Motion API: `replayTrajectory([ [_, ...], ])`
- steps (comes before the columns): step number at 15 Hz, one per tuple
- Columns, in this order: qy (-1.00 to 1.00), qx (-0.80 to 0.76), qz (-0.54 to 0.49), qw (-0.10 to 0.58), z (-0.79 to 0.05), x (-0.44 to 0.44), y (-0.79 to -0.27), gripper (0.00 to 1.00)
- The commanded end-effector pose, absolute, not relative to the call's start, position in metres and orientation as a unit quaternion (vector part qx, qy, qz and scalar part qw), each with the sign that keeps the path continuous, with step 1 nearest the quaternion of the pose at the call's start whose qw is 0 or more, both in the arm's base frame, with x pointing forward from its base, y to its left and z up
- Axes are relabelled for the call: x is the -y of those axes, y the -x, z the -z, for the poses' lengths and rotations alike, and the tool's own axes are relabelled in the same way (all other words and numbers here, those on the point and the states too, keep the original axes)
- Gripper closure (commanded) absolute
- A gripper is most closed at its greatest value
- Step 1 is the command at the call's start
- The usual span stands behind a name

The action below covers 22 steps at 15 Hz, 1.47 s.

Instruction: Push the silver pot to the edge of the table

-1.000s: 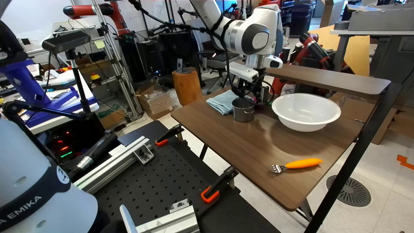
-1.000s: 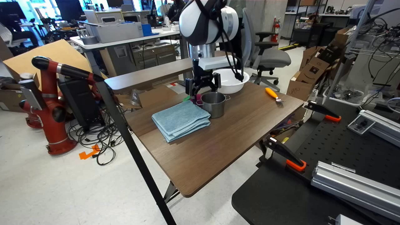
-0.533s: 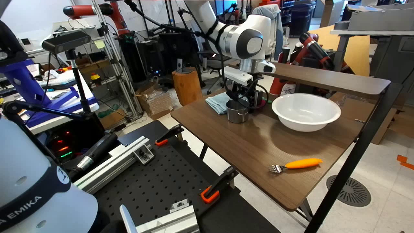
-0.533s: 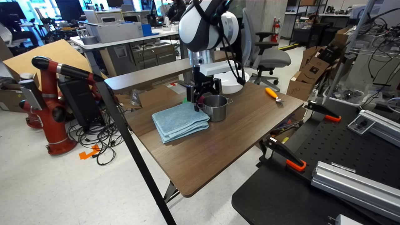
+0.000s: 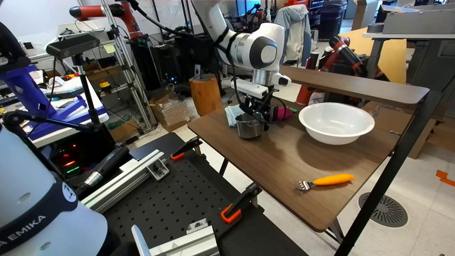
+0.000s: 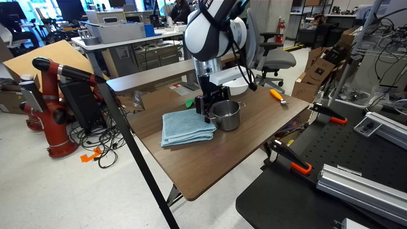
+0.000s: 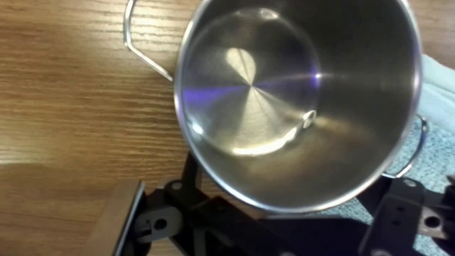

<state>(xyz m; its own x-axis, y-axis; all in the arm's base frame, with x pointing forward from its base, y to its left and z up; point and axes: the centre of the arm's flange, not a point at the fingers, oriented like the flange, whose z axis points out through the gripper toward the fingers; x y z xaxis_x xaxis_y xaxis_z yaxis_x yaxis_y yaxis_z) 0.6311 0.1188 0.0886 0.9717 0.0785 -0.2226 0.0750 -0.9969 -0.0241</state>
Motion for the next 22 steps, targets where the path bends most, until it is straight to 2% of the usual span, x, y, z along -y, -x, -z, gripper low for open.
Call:
replayTrajectory([
  [1,0.992,0.059,-0.111,-0.006,-0.105,-0.118,-0.603,0.00],
  [22,0.974,0.164,-0.132,-0.083,-0.091,-0.121,-0.495,0.00],
])
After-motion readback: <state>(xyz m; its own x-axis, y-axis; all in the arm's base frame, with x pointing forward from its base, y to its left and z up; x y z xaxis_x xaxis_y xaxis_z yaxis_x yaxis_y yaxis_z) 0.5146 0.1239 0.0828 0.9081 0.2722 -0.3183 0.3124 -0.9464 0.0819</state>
